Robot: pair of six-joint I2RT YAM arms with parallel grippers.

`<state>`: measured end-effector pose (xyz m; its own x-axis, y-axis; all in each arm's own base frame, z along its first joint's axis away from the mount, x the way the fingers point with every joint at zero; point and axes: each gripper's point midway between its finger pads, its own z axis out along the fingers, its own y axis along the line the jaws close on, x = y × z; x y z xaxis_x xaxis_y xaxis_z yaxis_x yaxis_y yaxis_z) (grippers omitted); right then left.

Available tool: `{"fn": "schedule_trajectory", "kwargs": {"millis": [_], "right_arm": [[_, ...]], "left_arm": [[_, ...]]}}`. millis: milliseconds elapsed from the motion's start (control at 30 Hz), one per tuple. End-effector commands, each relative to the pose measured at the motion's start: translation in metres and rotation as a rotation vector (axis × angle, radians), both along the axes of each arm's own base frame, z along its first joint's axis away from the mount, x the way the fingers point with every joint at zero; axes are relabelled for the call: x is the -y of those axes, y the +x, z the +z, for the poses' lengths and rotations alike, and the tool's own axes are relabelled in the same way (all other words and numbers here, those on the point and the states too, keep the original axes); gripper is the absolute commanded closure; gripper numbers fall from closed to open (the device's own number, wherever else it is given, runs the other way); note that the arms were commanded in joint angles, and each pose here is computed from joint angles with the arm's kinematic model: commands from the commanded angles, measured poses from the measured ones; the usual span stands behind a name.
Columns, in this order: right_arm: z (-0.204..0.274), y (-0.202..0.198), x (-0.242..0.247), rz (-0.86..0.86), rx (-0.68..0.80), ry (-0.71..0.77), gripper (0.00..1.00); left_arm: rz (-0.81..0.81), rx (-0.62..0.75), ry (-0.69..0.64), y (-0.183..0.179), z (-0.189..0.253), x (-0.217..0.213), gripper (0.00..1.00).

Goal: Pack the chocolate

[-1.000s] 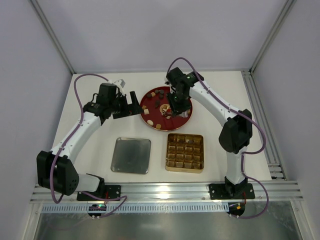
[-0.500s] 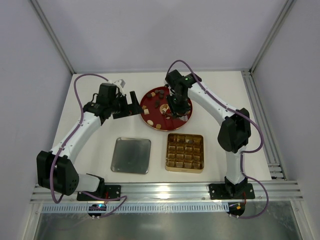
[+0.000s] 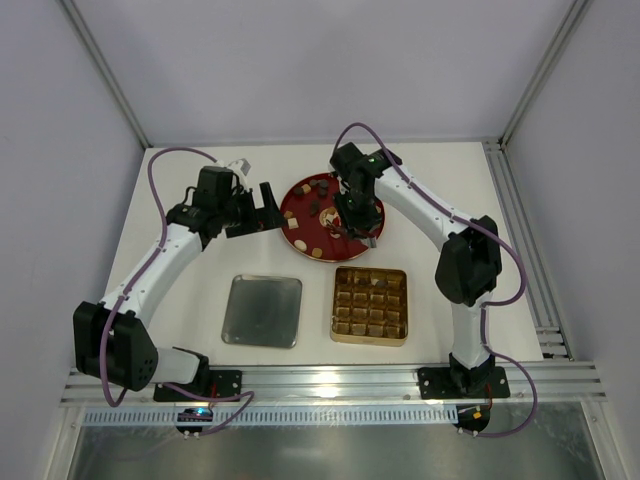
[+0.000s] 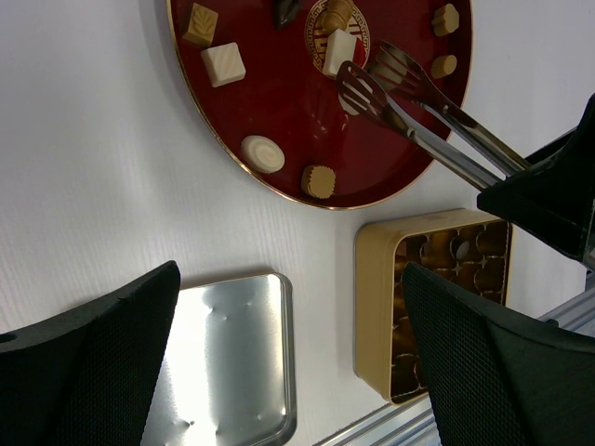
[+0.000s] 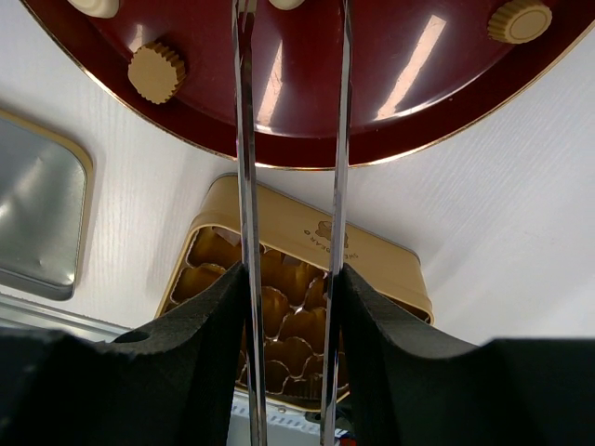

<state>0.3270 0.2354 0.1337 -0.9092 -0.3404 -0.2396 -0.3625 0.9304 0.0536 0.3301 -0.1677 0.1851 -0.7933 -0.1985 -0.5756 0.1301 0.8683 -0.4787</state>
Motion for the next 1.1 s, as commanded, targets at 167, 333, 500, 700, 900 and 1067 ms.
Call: {"fn": "schedule_trajectory", "kwargs": {"millis": [167, 333, 500, 700, 900, 1067], "right_arm": [[0.035, 0.002, -0.003, 0.006, 0.092, 0.051, 0.55], [0.039, 0.002, -0.003, 0.005, 0.101, 0.06, 0.55], [0.036, 0.002, -0.004, 0.012, 0.096, 0.053, 0.55], [0.03, 0.004, -0.005, 0.014, 0.083, 0.043, 0.55], [0.025, 0.006, -0.006, 0.015, 0.074, 0.037, 0.55], [0.024, 0.006, -0.006, 0.017, 0.075, 0.038, 0.55]], "left_arm": [[0.0, 0.024, -0.023, 0.007, 0.006, 0.002, 0.0], [-0.001, 0.023, -0.022, 0.007, 0.005, 0.002, 0.0], [0.0, 0.02, -0.021, 0.007, 0.004, 0.002, 0.0], [0.001, 0.021, -0.018, 0.007, 0.004, 0.002, 0.0], [0.003, 0.021, -0.018, 0.008, 0.004, 0.001, 0.0], [0.003, 0.019, -0.018, 0.007, 0.004, 0.001, 0.0]]}}
